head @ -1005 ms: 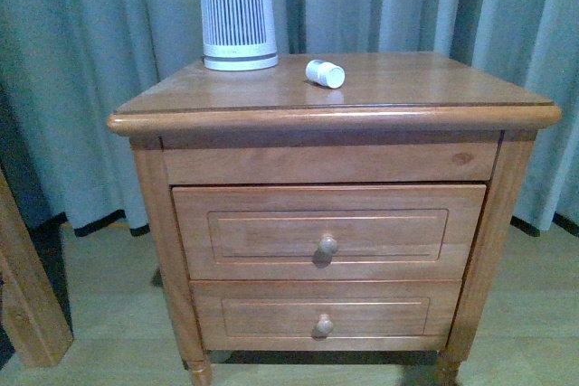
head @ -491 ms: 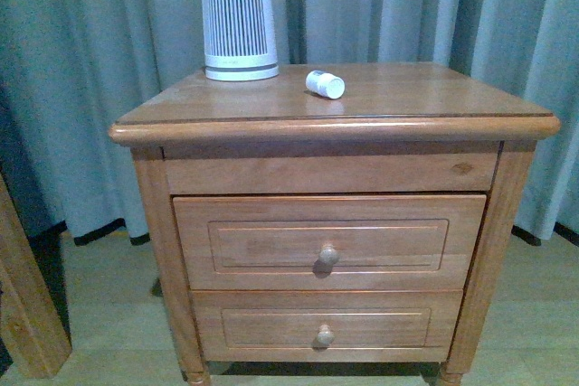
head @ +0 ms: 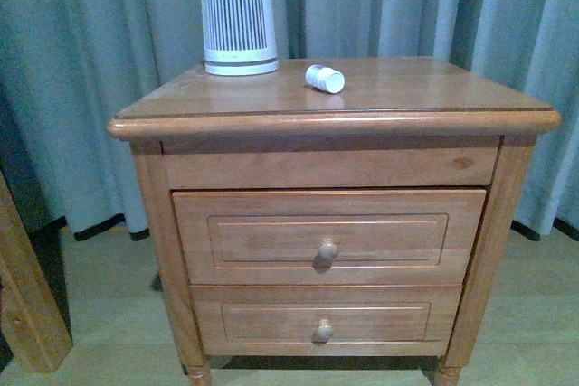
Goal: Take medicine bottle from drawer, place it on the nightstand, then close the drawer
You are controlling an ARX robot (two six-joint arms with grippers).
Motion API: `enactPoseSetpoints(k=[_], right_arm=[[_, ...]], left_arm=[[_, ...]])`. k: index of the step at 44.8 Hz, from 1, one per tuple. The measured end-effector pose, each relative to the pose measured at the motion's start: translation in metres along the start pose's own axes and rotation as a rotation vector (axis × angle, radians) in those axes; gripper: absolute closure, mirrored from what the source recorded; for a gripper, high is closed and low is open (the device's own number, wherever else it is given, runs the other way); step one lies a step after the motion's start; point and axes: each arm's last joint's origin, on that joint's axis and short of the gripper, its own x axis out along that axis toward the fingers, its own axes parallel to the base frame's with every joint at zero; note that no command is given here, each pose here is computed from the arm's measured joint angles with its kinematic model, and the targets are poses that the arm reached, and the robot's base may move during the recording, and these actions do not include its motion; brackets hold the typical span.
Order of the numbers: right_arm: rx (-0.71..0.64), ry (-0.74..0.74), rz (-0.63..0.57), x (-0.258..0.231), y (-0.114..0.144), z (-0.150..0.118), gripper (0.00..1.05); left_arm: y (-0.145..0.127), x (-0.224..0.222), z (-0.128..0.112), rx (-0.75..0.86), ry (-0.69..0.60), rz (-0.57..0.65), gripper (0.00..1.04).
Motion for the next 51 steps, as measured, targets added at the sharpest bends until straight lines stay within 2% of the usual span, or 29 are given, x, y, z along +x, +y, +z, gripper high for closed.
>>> enactPoseSetpoints(k=[19, 27, 39, 41, 51], right_arm=[[-0.001, -0.009, 0.001, -0.015, 0.000, -0.006, 1.01], [-0.003, -0.010, 0.000, -0.015, 0.000, -0.006, 0.72], [-0.003, -0.010, 0.000, -0.015, 0.000, -0.006, 0.13], [-0.002, -0.010, 0.000, -0.015, 0.000, -0.006, 0.06], [-0.003, -0.011, 0.000, -0.015, 0.000, -0.006, 0.07]], left_arm=[[0.000, 0.000, 0.000, 0.000, 0.000, 0.000, 0.06], [0.000, 0.000, 0.000, 0.000, 0.000, 0.000, 0.06], [0.000, 0.000, 0.000, 0.000, 0.000, 0.000, 0.06], [0.000, 0.000, 0.000, 0.000, 0.000, 0.000, 0.06], [0.000, 0.000, 0.000, 0.000, 0.000, 0.000, 0.06]])
